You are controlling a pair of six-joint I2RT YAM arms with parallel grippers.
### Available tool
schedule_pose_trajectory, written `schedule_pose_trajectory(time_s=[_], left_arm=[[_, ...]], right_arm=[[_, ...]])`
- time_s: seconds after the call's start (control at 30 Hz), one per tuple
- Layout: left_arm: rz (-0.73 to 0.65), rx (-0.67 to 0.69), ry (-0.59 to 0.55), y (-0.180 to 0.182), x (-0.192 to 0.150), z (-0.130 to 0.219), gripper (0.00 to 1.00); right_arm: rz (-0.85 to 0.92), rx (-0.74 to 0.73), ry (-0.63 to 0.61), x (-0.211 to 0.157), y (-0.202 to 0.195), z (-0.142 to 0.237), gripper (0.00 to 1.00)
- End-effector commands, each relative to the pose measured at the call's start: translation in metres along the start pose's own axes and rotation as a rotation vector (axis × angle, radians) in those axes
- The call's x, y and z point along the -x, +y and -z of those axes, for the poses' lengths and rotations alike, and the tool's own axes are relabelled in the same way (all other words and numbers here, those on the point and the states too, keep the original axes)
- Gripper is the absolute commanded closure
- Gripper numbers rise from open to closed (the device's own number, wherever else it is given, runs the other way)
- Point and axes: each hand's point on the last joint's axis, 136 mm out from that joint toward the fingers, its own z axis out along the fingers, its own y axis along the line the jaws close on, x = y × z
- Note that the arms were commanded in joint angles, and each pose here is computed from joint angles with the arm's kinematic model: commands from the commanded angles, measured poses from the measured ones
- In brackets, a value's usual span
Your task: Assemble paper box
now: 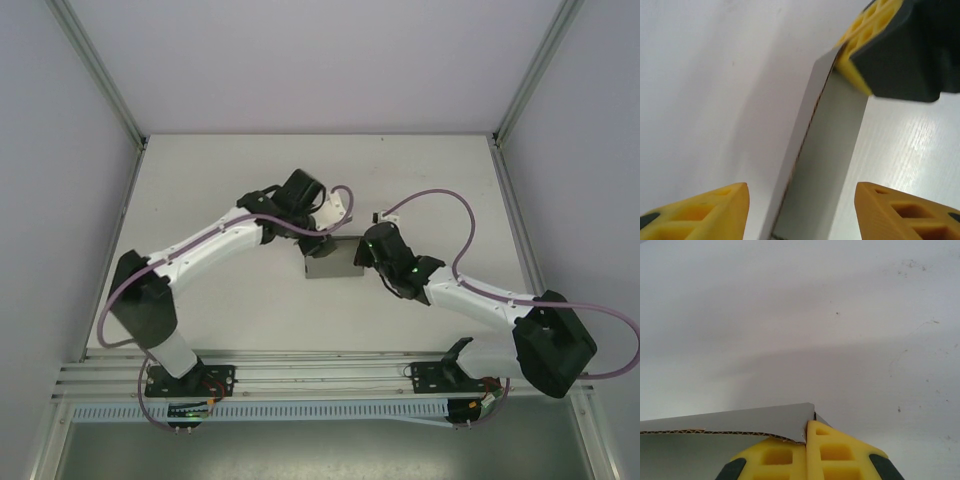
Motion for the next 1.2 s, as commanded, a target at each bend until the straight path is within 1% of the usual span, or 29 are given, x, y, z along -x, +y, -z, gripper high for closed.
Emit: schedule_pose_trajectory(time_s=[0.0, 0.03, 0.1, 0.2, 0.3, 0.4, 0.53, 0.57, 0.6, 0.63, 0.8, 0.87, 0.93, 0.97, 1.07, 1.1, 1.17], left_arm=[[0.135, 0.061, 0.008, 0.013, -0.026, 0.01, 0.53], [0.168, 0.052, 0.004, 0.015, -0.032, 0.011, 0.59], [0.199, 0.014, 0.006, 0.013, -0.039, 0.013, 0.64], [0.192, -0.027, 0.001, 0.005, -0.043, 0.011, 0.67], [0.195, -0.007, 0.014, 0.008, -0.049, 0.009, 0.7], [0.2, 0.027, 0.044, 0.015, -0.052, 0.004, 0.75], [0.215, 0.008, 0.066, 0.014, -0.054, -0.001, 0.88], [0.225, 0.013, 0.068, 0.014, -0.055, 0.0, 0.94], [0.228, 0.019, 0.069, 0.015, -0.056, 0.001, 0.96], [0.231, 0.021, 0.068, 0.014, -0.058, 0.002, 0.98], [0.249, 0.031, 0.077, 0.015, -0.064, -0.002, 1.0], [0.259, 0.04, 0.084, 0.017, -0.064, -0.005, 1.0], [0.263, 0.089, 0.082, 0.027, -0.06, -0.002, 0.93], [0.257, 0.103, 0.076, 0.03, -0.056, 0.001, 0.92], [0.22, 0.118, 0.021, 0.032, -0.042, 0.02, 0.81], [0.207, 0.128, 0.0, 0.033, -0.04, 0.026, 0.74], [0.199, 0.125, -0.023, 0.036, -0.04, 0.034, 0.65]], right_arm=[[0.142, -0.158, 0.35, -0.094, -0.048, 0.005, 1.0], [0.155, -0.159, 0.35, -0.094, -0.047, 0.005, 1.0], [0.165, -0.168, 0.347, -0.093, -0.048, 0.006, 1.0], [0.169, -0.17, 0.348, -0.093, -0.048, 0.006, 1.0], [0.173, -0.165, 0.349, -0.093, -0.046, 0.007, 1.0], [0.182, -0.156, 0.344, -0.091, -0.042, 0.007, 1.0], [0.187, -0.161, 0.342, -0.09, -0.042, 0.008, 1.0], [0.188, -0.162, 0.34, -0.089, -0.042, 0.008, 1.0], [0.189, -0.162, 0.339, -0.089, -0.042, 0.008, 1.0], [0.188, -0.161, 0.339, -0.089, -0.042, 0.008, 1.0], [0.195, -0.157, 0.343, -0.09, -0.041, 0.009, 1.0], [0.196, -0.156, 0.343, -0.091, -0.041, 0.009, 1.0], [0.197, -0.157, 0.341, -0.09, -0.041, 0.009, 1.0], [0.199, -0.157, 0.341, -0.09, -0.041, 0.01, 1.0], [0.201, -0.155, 0.347, -0.091, -0.041, 0.01, 1.0], [0.2, -0.153, 0.347, -0.091, -0.041, 0.01, 1.0], [0.2, -0.146, 0.347, -0.092, -0.04, 0.01, 1.0]])
